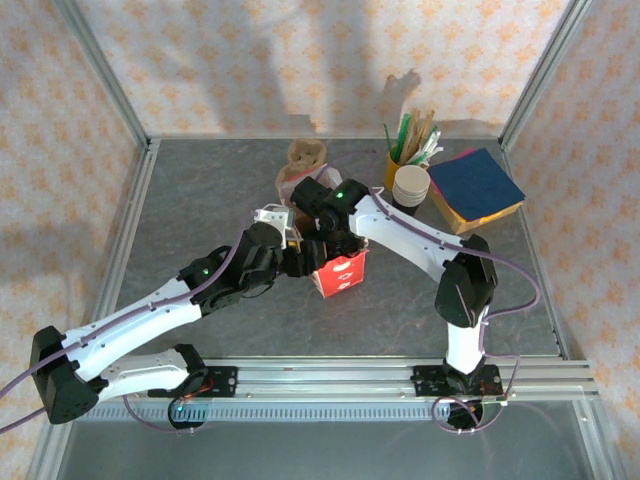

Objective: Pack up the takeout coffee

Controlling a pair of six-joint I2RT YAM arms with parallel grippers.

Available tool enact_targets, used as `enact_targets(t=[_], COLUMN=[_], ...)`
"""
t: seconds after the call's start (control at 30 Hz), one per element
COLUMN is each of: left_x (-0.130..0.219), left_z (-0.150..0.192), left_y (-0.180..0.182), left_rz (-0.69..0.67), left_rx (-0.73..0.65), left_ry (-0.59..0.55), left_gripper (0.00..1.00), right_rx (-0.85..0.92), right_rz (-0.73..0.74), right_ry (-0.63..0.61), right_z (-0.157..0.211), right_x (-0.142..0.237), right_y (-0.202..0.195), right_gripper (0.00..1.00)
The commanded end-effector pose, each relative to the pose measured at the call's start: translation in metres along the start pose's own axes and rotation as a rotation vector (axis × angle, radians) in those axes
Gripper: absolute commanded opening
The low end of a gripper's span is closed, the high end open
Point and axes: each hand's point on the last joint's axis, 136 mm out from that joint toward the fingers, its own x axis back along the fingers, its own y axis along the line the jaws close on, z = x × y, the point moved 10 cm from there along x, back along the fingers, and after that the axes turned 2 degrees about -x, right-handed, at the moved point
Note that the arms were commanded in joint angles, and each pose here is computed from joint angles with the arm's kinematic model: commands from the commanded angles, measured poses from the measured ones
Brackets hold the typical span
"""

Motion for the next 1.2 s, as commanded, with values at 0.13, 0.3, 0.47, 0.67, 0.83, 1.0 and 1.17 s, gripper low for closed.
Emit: enact_targets(t=[0.13,0.3,0.47,0.67,0.83,1.0,1.17], left_x=[0.0032,0.0032,0.0027,0.0021,0.0019,0.0012,0.0014], left_z=[-0.0103,-0.011,-0.0115,-0.0117,-0.0122,-0.0128,-0.0135], left_y=[0.0,-0.0001,-0.0003,-0.0004,-0.0001,-0.0003,0.0003], left_rz=[-0.032,-0.03,-0.03,-0.031,-0.035,-0.036,-0.041], left_rx=[0.02,0.023,0.022,0.022,0.021,0.019,0.017], left_ry=[-0.021,-0.021,-0.02,-0.019,-0.017,-0.016,-0.016], left_gripper=[0.76,0.76,0.76,0.76,0.76,0.76,0.76], right_rx=[0.028,0.028,0.026,0.025,0.026,0.022,0.017], right_rz=[-0.011,-0.021,-0.021,-0.021,-0.026,-0.025,-0.024], right_ry=[-0.052,-0.052,-0.057,-0.061,-0.067,-0.074,-0.076], right_z=[0.0049,0.006,0.0073,0.0078,0.0076,0.0076,0.0084], right_x=[0.0174,0.0179,0.019,0.0195,0.021,0.0226,0.0233], right_y=[0.0011,0.001,0.0002,-0.0003,-0.0003,-0.0009,-0.0018], right_gripper=[0.8,0.8,0.8,0.8,0.81,0.81,0.83])
